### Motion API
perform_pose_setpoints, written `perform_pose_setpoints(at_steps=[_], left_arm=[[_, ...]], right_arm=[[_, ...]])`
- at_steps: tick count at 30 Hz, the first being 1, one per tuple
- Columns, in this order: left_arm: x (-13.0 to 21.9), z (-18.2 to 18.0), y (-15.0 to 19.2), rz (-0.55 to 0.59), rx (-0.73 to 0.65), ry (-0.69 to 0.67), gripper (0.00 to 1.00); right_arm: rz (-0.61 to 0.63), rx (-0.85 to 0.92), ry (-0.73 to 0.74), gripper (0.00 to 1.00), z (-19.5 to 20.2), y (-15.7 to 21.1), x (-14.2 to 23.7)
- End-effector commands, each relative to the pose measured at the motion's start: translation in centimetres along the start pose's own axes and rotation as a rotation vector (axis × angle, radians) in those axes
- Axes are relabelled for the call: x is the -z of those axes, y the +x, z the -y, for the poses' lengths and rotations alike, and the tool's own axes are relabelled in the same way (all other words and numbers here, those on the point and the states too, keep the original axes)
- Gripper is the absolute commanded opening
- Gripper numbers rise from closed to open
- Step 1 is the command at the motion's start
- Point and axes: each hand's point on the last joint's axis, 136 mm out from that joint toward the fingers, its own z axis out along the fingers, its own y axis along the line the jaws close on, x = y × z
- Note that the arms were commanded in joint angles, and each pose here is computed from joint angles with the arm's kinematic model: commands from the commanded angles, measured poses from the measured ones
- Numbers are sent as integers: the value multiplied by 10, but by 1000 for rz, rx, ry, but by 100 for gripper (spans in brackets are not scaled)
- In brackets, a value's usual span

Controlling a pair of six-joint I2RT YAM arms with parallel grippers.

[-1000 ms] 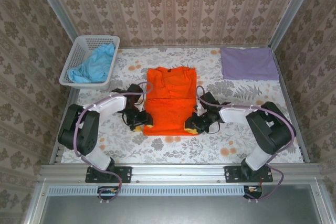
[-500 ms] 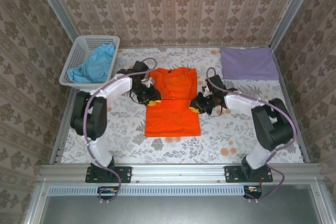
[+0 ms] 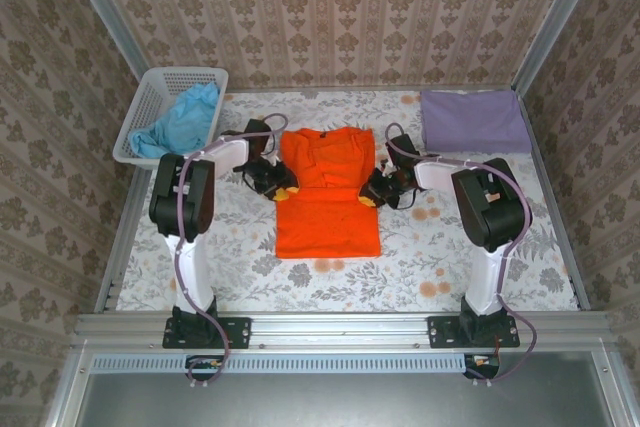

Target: Fold and stack the t-shirts

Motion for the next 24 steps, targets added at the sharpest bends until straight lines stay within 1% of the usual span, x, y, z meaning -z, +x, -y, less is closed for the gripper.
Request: perform_pose_setpoints(at_steps=[1, 5, 6, 8, 10, 12, 15, 16, 18, 20, 24], left_arm=[[-16, -44, 6, -17, 36, -111, 37], [-8, -42, 6, 2, 42, -97, 42], [-4, -37, 4, 12, 35, -83, 42], [6, -26, 1, 33, 16, -52, 46], [20, -10, -6, 68, -14, -18, 51], [40, 9, -14, 124, -54, 14, 60], [73, 36, -20, 217, -118, 65, 75], [83, 43, -21, 245, -140, 80, 77], [100, 53, -17, 286, -175, 102, 80], [113, 55, -8, 314, -202, 113, 81], [130, 42, 15, 360, -224, 119, 84]], right_arm=[[0, -78, 136, 14, 50, 9, 1], [16, -85, 102, 21, 46, 11, 7], [22, -81, 80, 24, 41, 10, 9], [37, -72, 38, 30, 28, 8, 15], [57, -44, -22, 36, 10, 5, 24], [108, -5, -93, 44, -14, -1, 42], [240, 70, -154, 54, -37, -9, 77], [298, 91, -165, 58, -40, -10, 92], [398, 97, -190, 61, -36, -13, 117], [489, 68, -200, 65, -21, -13, 143], [608, 6, -220, 69, 28, -3, 178]])
